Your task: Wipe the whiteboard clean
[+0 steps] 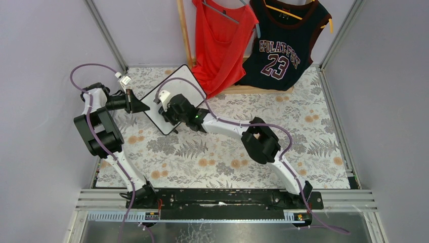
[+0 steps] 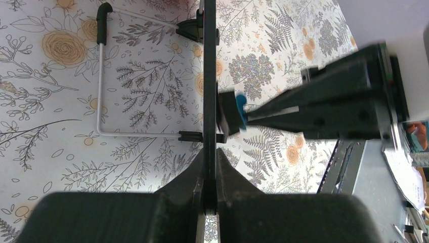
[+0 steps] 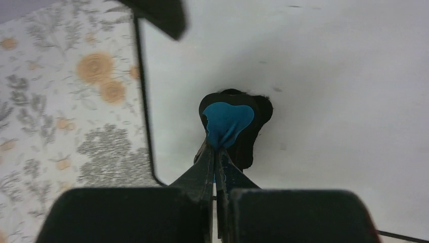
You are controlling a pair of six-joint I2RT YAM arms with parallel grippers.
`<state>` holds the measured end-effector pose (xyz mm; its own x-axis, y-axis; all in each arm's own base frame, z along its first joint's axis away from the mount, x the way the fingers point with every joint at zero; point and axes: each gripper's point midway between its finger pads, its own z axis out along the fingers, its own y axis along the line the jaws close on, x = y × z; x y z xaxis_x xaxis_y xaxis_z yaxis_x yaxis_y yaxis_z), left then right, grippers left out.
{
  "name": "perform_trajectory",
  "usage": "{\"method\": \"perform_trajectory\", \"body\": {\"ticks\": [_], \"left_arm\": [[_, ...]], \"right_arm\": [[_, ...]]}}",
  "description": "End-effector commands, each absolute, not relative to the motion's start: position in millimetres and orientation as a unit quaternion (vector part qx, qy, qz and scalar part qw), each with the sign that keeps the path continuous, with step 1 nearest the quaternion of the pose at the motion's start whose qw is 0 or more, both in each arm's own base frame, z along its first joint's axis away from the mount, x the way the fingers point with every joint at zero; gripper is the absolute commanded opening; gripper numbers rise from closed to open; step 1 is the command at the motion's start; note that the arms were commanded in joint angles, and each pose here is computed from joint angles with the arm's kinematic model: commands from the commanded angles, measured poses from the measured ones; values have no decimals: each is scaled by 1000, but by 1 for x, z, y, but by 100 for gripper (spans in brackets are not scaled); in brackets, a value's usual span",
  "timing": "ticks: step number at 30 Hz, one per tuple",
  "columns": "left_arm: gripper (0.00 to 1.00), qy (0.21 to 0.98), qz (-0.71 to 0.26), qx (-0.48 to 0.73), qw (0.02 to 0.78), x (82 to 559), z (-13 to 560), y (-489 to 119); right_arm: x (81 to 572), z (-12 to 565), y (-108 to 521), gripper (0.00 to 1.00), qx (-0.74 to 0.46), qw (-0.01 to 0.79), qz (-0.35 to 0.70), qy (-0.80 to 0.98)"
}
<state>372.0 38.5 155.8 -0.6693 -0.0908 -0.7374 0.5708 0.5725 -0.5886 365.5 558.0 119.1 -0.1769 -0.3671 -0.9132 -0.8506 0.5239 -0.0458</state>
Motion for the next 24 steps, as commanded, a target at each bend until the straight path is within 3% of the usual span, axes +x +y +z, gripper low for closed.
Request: {"method": "perform_trajectory", "body": {"ticks": [1,10,24], "left_arm": [[0,810,-421,175,368,364,150,33],[0,810,-421,175,368,364,151,33],[0,812,-419,176,366,362,150,33]], "right_arm": [[342,150,579,0,-421,498,294,699],[360,143,568,0,-423,506,255,707],[433,144,488,0,-370,530,182,741]]}}
